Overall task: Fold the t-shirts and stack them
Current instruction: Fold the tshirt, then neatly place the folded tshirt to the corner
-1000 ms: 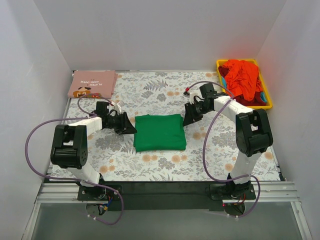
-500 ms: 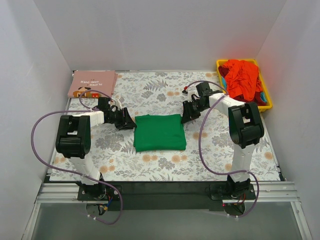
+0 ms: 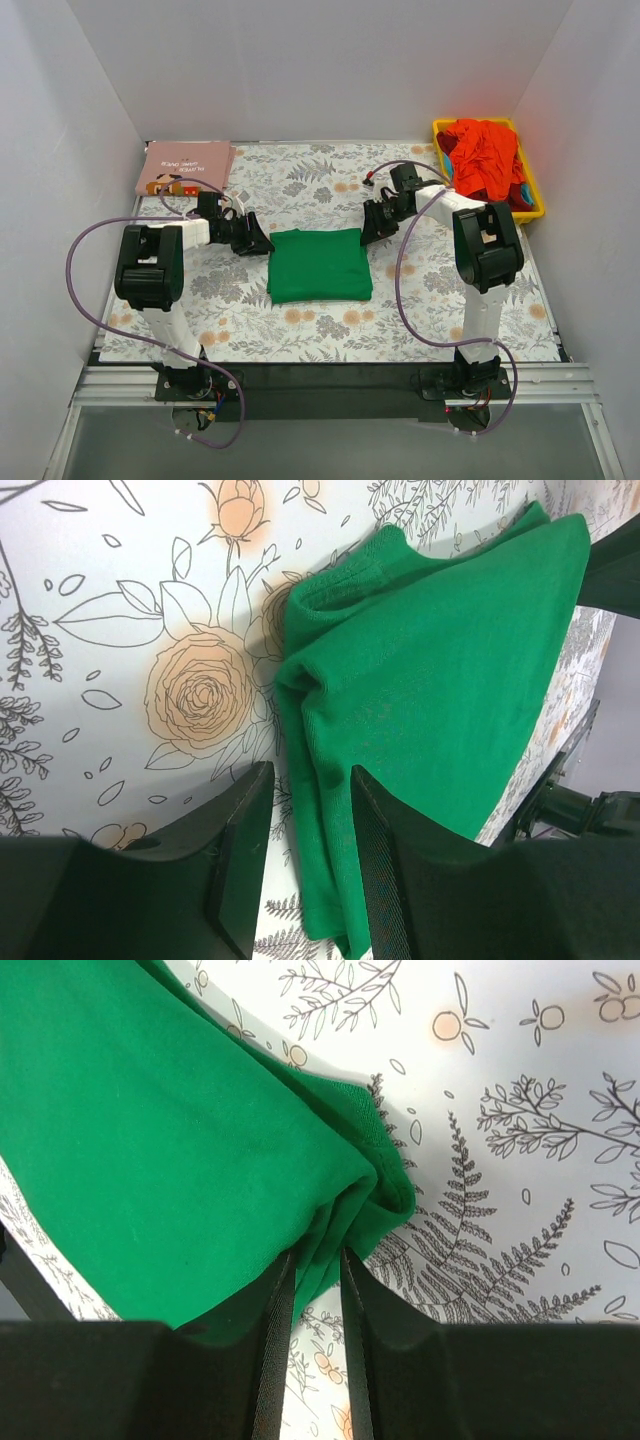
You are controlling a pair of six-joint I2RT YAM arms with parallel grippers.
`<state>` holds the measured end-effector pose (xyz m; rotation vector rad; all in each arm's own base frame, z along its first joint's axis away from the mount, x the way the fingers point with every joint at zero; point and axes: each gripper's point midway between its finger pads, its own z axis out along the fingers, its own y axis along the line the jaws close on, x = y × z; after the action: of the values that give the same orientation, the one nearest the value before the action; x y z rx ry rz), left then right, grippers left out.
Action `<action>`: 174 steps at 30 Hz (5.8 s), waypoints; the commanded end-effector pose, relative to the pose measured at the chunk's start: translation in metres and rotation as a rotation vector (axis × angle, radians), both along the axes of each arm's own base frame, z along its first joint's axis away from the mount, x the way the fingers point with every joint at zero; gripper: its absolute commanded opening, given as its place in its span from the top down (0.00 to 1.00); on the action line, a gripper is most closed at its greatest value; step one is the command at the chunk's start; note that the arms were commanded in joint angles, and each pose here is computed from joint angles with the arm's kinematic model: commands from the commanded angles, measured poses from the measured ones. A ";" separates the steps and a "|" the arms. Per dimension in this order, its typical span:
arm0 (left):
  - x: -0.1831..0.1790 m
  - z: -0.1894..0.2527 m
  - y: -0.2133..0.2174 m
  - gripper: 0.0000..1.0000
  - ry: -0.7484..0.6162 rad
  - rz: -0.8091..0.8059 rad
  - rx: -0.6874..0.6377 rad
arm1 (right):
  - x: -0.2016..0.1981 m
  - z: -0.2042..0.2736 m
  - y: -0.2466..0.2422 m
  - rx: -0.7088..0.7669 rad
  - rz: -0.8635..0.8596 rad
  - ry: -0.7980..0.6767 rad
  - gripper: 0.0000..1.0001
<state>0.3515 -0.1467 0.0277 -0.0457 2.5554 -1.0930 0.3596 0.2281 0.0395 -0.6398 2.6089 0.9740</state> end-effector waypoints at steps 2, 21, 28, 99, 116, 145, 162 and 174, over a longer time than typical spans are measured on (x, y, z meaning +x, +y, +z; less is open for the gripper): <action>0.013 0.000 0.003 0.64 -0.033 0.002 0.014 | 0.014 0.008 0.011 0.037 0.010 -0.035 0.69; 0.021 -0.011 0.020 1.00 -0.023 0.062 0.057 | 0.018 0.023 -0.006 0.055 -0.011 -0.077 0.99; 0.025 -0.008 0.025 1.00 -0.039 0.074 0.044 | 0.020 0.012 -0.025 0.054 -0.046 -0.058 0.99; -0.109 -0.001 -0.060 0.48 0.206 -0.235 -0.404 | -0.107 -0.032 0.032 0.427 0.074 0.361 0.67; -0.033 0.143 0.108 0.17 -0.263 0.301 -0.333 | -0.033 0.086 0.067 0.056 0.204 -0.374 0.45; -0.040 0.064 0.163 0.06 -0.064 0.546 0.047 | -0.139 -0.012 0.232 -0.248 0.780 -0.574 0.55; -0.029 0.074 0.118 0.10 -0.060 0.517 -0.065 | -0.122 -0.007 0.220 -0.247 0.744 -0.563 0.99; -0.018 0.053 0.055 0.03 0.039 0.511 -0.234 | -0.092 0.082 0.226 -0.036 0.628 -0.603 0.99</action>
<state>0.3187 -0.0742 0.0693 -0.7402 2.3040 -1.1030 0.2654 0.4414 0.0665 -1.6048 2.0133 0.6329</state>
